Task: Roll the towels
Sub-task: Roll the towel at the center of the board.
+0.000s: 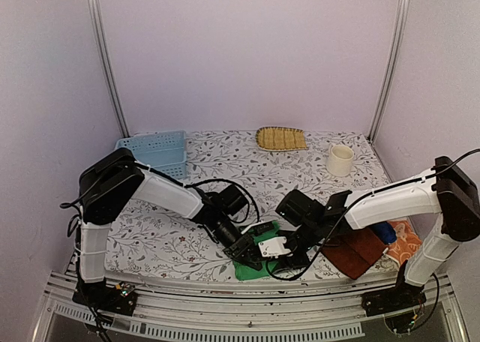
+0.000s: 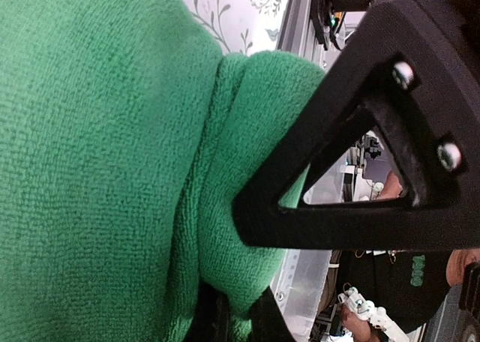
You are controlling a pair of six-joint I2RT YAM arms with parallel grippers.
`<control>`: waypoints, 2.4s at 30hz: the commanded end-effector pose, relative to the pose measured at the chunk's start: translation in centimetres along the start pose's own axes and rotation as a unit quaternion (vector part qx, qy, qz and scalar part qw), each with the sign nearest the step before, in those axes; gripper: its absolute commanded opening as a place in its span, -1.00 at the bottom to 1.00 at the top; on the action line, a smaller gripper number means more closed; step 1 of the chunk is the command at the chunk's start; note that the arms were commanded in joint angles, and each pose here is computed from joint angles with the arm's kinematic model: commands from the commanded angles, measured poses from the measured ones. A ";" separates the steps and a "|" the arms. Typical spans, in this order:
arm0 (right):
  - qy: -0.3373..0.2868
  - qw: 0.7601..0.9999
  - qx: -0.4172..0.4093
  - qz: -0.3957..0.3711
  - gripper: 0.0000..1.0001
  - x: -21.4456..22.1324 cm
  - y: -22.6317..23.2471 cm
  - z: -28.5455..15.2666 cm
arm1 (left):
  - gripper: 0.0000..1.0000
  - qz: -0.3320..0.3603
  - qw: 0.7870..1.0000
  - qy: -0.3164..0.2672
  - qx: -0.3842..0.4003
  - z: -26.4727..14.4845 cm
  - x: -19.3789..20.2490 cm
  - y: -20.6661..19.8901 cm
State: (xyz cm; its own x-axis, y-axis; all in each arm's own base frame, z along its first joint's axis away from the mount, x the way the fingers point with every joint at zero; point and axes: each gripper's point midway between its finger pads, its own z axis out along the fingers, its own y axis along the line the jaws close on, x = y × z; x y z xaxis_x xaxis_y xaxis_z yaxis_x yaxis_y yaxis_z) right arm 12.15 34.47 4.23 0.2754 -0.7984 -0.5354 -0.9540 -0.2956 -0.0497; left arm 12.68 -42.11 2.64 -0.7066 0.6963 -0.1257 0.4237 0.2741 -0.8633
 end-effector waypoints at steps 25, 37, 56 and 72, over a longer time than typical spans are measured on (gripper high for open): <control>-0.048 0.886 -0.340 0.311 -0.83 3.0 -0.6 3.4 | -0.10 0.360 0.800 -0.284 -0.386 -10.3 3.1 -6.0; -0.041 0.873 -0.350 0.337 -0.82 3.3 -1.2 3.9 | 0.20 0.477 0.735 -0.118 -0.468 -2.3 -0.2 -3.4; -0.095 0.909 -0.286 0.287 -0.19 0.2 -4.6 -2.9 | -0.77 0.448 0.769 -0.057 -0.452 0.1 0.7 -0.7; -0.100 0.982 0.066 0.147 -0.11 1.8 -6.5 -12.5 | -0.81 0.141 0.964 -0.035 -0.225 0.8 1.1 4.2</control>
State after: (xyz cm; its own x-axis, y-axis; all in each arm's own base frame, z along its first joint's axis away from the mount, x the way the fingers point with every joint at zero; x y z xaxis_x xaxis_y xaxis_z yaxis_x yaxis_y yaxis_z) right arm 20.09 28.99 17.18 -0.0977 -0.6564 -0.7480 -0.9895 -0.0161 0.1433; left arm 16.39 -43.68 4.03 -0.3639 0.6855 -0.6305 0.9314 0.2749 -0.2387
